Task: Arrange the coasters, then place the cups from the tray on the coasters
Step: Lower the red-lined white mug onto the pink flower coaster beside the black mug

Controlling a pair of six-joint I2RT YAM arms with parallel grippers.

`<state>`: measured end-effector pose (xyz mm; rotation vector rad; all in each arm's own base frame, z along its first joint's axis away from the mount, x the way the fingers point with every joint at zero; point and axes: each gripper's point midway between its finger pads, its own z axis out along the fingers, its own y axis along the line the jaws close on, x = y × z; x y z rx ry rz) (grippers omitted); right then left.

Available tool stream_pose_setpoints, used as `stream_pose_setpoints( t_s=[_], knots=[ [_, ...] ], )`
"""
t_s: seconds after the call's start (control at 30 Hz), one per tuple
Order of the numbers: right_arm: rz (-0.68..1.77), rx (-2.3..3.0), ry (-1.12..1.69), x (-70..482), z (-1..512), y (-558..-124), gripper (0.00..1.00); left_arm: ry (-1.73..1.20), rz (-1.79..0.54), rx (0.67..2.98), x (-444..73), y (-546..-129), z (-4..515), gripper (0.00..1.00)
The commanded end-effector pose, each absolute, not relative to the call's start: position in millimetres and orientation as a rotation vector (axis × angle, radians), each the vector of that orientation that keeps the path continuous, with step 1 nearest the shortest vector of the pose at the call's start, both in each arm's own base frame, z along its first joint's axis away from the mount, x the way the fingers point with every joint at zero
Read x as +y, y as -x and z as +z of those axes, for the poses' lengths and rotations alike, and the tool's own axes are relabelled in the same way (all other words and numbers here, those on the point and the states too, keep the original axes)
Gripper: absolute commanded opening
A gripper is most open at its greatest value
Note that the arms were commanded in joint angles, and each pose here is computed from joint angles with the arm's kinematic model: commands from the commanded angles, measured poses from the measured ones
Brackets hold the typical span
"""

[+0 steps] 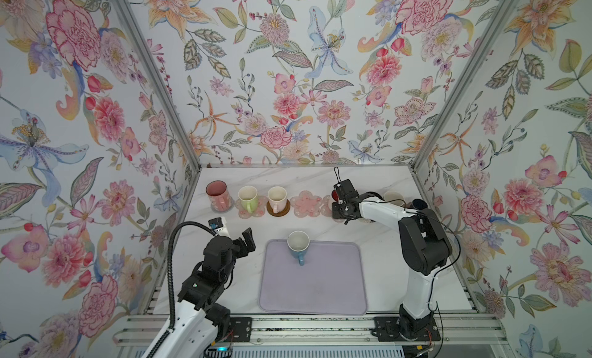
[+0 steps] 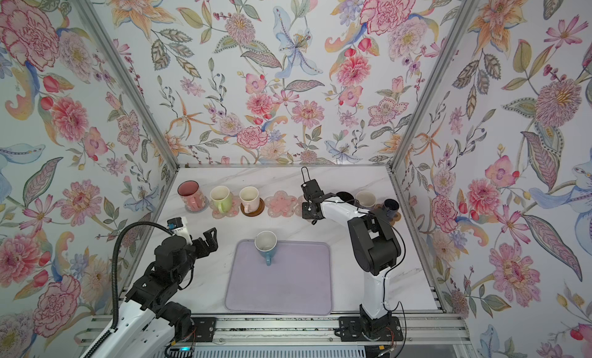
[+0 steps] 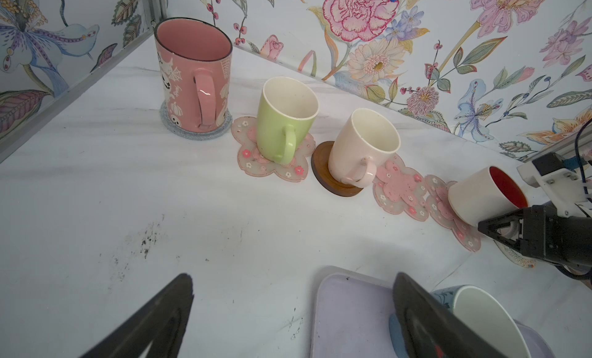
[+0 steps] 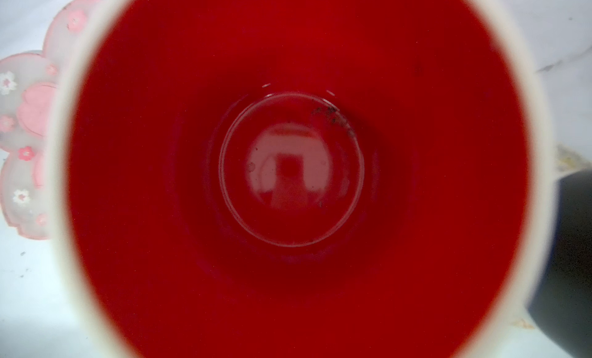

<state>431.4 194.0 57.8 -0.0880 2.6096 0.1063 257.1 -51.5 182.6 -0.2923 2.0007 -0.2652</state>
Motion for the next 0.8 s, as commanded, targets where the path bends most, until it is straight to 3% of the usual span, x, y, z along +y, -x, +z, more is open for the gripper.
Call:
stream_pose_setpoints(
  t_s=[0.0,0.77],
  knots=[
    [0.133,2.528,0.084,200.7,76.6,-453.6,0.0,0.309,-0.247,2.018,-47.6,-254.7,175.2,0.99],
    [0.093,2.549,0.081,194.5,62.2,-459.8,0.0,0.311,-0.246,2.018,-47.3,-254.4,175.9,0.99]
  ],
)
